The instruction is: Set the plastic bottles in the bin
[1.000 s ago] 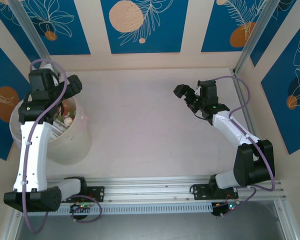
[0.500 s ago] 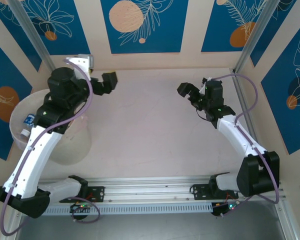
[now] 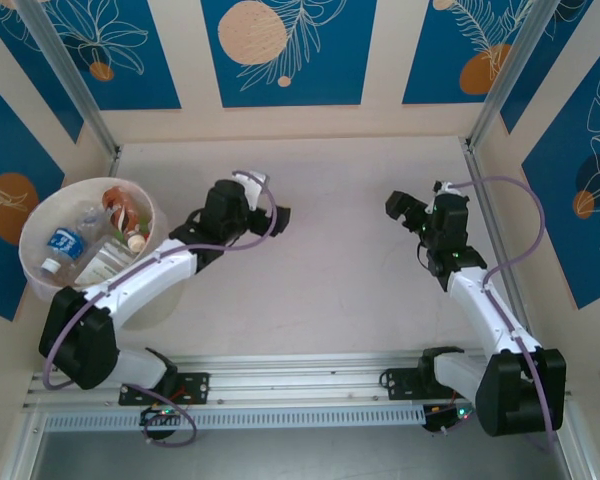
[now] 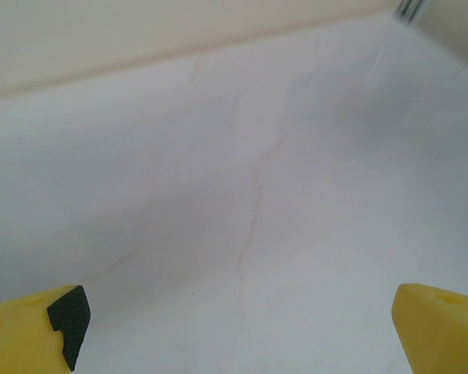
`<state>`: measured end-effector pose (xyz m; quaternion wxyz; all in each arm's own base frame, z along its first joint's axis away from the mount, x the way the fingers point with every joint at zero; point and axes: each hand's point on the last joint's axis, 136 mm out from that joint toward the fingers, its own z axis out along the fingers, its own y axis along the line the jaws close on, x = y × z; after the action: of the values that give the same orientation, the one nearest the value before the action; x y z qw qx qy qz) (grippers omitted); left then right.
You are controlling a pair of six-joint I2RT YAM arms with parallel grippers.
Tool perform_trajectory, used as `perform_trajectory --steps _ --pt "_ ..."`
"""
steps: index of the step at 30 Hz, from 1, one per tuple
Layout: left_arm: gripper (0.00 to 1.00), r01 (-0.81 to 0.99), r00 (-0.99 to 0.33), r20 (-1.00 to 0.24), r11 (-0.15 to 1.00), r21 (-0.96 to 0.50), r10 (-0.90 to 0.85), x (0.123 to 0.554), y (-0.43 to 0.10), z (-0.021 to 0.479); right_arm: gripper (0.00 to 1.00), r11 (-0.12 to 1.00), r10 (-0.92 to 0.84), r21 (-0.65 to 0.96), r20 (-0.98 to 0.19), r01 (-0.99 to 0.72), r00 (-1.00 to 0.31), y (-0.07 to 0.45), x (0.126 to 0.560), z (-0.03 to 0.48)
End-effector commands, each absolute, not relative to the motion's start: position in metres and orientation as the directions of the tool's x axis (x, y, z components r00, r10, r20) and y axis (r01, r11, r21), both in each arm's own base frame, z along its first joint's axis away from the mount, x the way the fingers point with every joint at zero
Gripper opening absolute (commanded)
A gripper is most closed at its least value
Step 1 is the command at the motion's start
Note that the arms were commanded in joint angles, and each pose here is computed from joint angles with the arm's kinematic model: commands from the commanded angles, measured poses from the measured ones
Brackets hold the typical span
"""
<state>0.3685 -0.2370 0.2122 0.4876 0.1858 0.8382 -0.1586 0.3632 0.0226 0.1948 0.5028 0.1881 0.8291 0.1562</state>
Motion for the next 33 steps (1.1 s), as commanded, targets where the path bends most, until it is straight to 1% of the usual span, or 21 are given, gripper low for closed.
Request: perform_trajectory --steps 1,5,10,15,17,20,22,25,27,29,31,33 --pt "1.00 0.414 -0.360 -0.914 0.910 0.022 0.186 0.379 -0.220 0.209 0.99 0.922 0.384 0.335 -0.850 0.193 -0.360 -0.004 0.368 0.184" --pt "1.00 0.388 -0.389 -0.889 0.918 0.078 0.240 0.381 -0.198 0.179 0.99 0.941 0.334 0.277 -0.858 0.196 -0.390 -0.012 0.372 0.151" --pt "1.00 0.315 -0.422 -0.876 0.944 0.099 0.233 0.389 -0.160 0.154 1.00 0.957 0.287 0.228 -0.844 0.181 -0.454 -0.013 0.384 0.118" --pt "1.00 0.220 -0.454 -0.868 0.969 0.110 0.202 0.385 -0.114 0.145 1.00 0.977 0.205 0.207 -0.843 0.053 -0.497 -0.003 0.400 0.103" --pt "1.00 0.188 -0.466 -0.865 0.976 0.111 0.188 0.381 -0.096 0.141 1.00 0.976 0.207 0.213 -0.862 0.039 -0.463 -0.005 0.405 0.106" --pt "1.00 0.150 -0.477 -0.863 0.983 0.107 0.167 0.376 -0.076 0.137 0.99 0.971 0.214 0.238 -0.857 0.008 -0.468 -0.002 0.405 0.103" --pt "1.00 0.145 -0.459 -0.870 0.981 0.126 0.180 0.373 -0.069 0.139 0.99 0.971 0.184 0.232 -0.876 -0.055 -0.445 0.008 0.402 0.106" --pt "1.00 0.108 -0.463 -0.866 0.982 0.158 0.190 0.373 -0.053 0.134 1.00 0.971 0.125 0.189 -0.922 -0.144 -0.366 0.023 0.391 0.105" --pt "1.00 0.099 -0.482 -0.857 0.983 0.153 0.182 0.372 -0.046 0.125 1.00 0.974 0.123 0.175 -0.940 -0.140 -0.317 0.024 0.389 0.099" --pt "1.00 0.095 -0.488 -0.854 0.984 0.152 0.179 0.372 -0.043 0.117 0.99 0.981 0.133 0.177 -0.914 -0.080 -0.383 0.016 0.393 0.094" --pt "1.00 0.091 -0.494 -0.851 0.984 0.153 0.178 0.374 -0.039 0.110 0.99 0.989 0.084 0.123 -0.923 -0.080 -0.375 0.023 0.397 0.094" --pt "1.00 0.098 -0.489 -0.853 0.983 0.154 0.182 0.377 -0.037 0.103 0.99 0.989 0.083 0.122 -0.923 -0.080 -0.375 0.023 0.397 0.093"
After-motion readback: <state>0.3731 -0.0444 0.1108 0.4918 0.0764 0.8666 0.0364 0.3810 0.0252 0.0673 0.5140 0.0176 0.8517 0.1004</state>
